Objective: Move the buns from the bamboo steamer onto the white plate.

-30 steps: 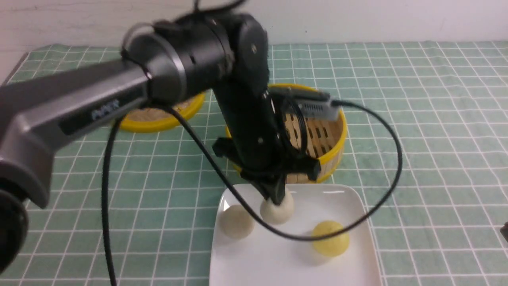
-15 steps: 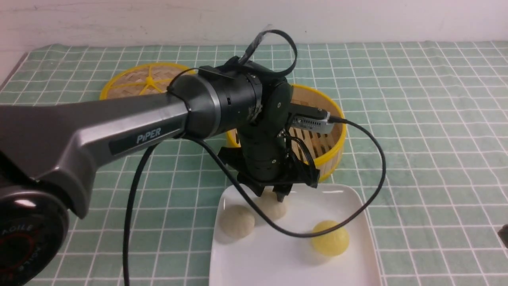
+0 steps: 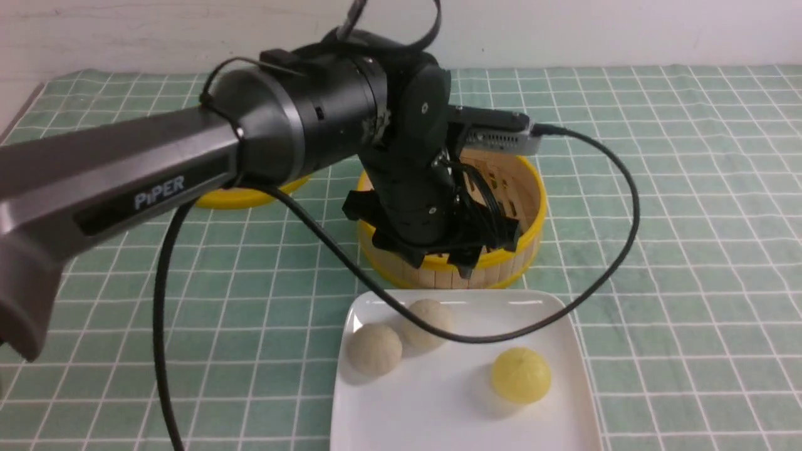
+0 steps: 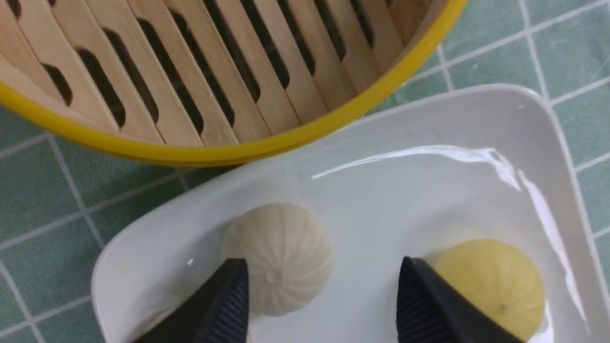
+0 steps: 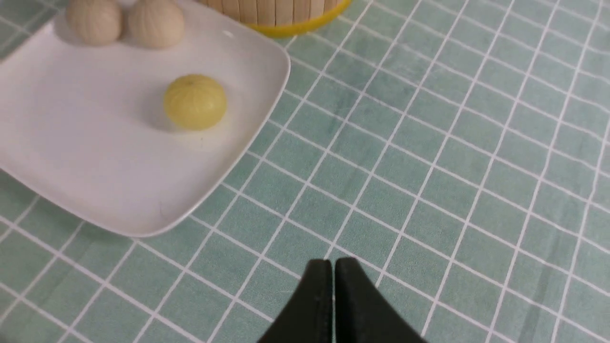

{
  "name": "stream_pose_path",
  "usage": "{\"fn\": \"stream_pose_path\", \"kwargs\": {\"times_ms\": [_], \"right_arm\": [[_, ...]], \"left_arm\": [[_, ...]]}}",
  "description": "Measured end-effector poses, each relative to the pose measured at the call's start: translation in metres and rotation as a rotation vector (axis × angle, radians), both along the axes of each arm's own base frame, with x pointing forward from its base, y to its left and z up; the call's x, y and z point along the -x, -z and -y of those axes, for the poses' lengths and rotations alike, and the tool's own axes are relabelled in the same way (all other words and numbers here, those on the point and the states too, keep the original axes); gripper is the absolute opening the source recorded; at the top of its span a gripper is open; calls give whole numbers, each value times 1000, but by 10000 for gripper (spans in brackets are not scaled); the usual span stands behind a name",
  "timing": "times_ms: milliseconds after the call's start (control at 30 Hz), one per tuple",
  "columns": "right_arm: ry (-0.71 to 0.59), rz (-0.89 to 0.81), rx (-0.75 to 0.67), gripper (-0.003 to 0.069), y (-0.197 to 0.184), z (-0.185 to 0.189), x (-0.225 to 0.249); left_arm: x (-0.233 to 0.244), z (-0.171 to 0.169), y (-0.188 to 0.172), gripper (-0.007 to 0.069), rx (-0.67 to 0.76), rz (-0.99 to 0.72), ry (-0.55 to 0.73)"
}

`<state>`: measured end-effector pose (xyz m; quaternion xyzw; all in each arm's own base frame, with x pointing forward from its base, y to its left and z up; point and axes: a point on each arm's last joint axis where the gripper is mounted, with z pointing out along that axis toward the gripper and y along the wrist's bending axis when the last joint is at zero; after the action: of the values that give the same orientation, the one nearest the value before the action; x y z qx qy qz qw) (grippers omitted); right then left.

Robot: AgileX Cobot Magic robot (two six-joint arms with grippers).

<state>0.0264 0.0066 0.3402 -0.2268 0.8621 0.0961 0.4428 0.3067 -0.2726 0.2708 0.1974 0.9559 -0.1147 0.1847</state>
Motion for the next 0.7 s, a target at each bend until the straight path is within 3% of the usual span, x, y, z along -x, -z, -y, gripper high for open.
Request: {"fn": "stream_pose_path", "kwargs": {"times_ms": [267,433,700], "right_arm": [[-31,248,-186,36,7,9,19],[-117,224,-320,36,27,-13,8],[-205,238,-363,36,36,-24,5]], "left_arm": [[1,-1,-1,330,-7,-6,2],[1,-1,-1,258,-10,-8,5],[4,-3,1,155,-50,-27,50]]}}
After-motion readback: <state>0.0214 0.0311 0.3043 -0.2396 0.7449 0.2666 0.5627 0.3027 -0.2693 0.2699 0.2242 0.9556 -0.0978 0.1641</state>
